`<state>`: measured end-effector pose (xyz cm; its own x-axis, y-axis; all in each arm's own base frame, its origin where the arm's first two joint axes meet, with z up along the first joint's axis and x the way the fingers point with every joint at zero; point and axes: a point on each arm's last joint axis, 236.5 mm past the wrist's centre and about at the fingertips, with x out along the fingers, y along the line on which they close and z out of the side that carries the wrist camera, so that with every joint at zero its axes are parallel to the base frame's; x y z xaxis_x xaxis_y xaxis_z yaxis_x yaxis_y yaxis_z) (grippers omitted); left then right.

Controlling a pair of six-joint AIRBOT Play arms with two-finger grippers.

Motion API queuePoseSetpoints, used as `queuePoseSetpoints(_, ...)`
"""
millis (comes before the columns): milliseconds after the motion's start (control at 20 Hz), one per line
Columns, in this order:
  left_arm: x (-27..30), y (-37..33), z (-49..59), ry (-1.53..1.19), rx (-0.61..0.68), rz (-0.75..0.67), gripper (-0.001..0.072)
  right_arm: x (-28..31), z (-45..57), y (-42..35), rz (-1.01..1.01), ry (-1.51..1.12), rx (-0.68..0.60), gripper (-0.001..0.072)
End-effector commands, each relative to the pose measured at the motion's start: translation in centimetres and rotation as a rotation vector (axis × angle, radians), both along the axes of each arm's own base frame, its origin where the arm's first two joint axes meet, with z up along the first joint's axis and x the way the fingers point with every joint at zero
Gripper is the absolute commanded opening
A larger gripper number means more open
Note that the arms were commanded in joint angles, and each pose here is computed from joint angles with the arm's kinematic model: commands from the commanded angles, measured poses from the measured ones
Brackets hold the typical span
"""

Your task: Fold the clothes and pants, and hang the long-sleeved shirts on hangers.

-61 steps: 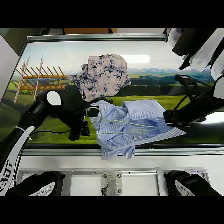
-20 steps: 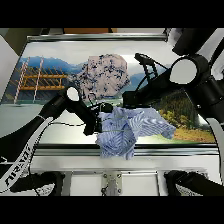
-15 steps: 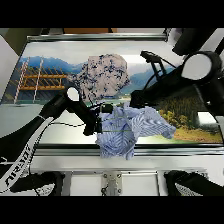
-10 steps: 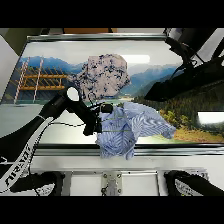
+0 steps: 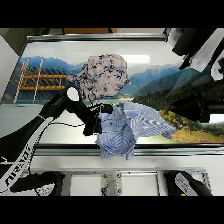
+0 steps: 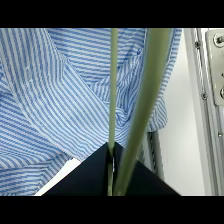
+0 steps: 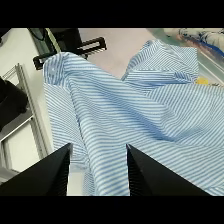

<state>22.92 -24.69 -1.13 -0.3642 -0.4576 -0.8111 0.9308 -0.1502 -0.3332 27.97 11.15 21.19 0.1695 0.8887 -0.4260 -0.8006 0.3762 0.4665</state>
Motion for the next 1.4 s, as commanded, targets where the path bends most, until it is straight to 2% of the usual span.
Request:
queuePoseSetpoints(0,-0.1,0.1,0.0,0.003,0.0,-0.002,0.0011,-2.2,-2.8,-2.1,-0.047,-0.111,0.072,0.038)
queuePoseSetpoints(50,-0.1,0.1,0.1,0.004,0.0,-0.003,0.0011,-3.9,-7.2,-2.6,-0.054,-0.115,0.06,0.0387)
queuePoseSetpoints(200,-0.1,0.1,0.0,0.004,0.0,-0.003,0.0011,-5.3,-10.2,-2.0,-0.024,-0.081,0.075,0.0387)
queuePoseSetpoints(250,-0.1,0.1,0.0,0.004,0.0,-0.003,0.0011,-5.3,-11.6,-0.8,0.003,-0.076,0.066,0.0387)
queuePoseSetpoints(300,-0.1,0.1,0.0,0.004,0.001,-0.003,0.0011,-3.7,-13.6,4.1,0.038,-0.067,0.019,0.0386)
queuePoseSetpoints(500,-0.1,0.1,0.1,0.004,0.001,-0.003,0.0011,-3.8,-13.5,4.1,0.039,-0.067,0.025,0.0384)
queuePoseSetpoints(600,-0.1,0.1,0.0,0.004,0.001,-0.003,0.0011,-2.9,-11.6,4.7,0.008,-0.095,0.104,0.0383)
queuePoseSetpoints(750,-0.1,0.1,0.0,0.004,0.001,-0.003,0.0011,-3.0,-11.9,4.6,0.013,-0.093,0.094,0.0367)
queuePoseSetpoints(850,-0.1,0.1,0.0,0.004,0.002,-0.003,0.0011,-3.0,-11.9,4.6,0.013,-0.093,0.094,0.0014)
queuePoseSetpoints(1150,0.0,0.3,-0.1,0.001,0.009,-0.003,0.0011,-3.0,-11.8,4.6,0.012,-0.094,0.095,0.0014)
queuePoseSetpoints(1350,1.2,2.4,0.1,0.024,0.012,0.062,0.0011,-3.0,-11.7,4.7,0.012,-0.096,0.098,0.0009)
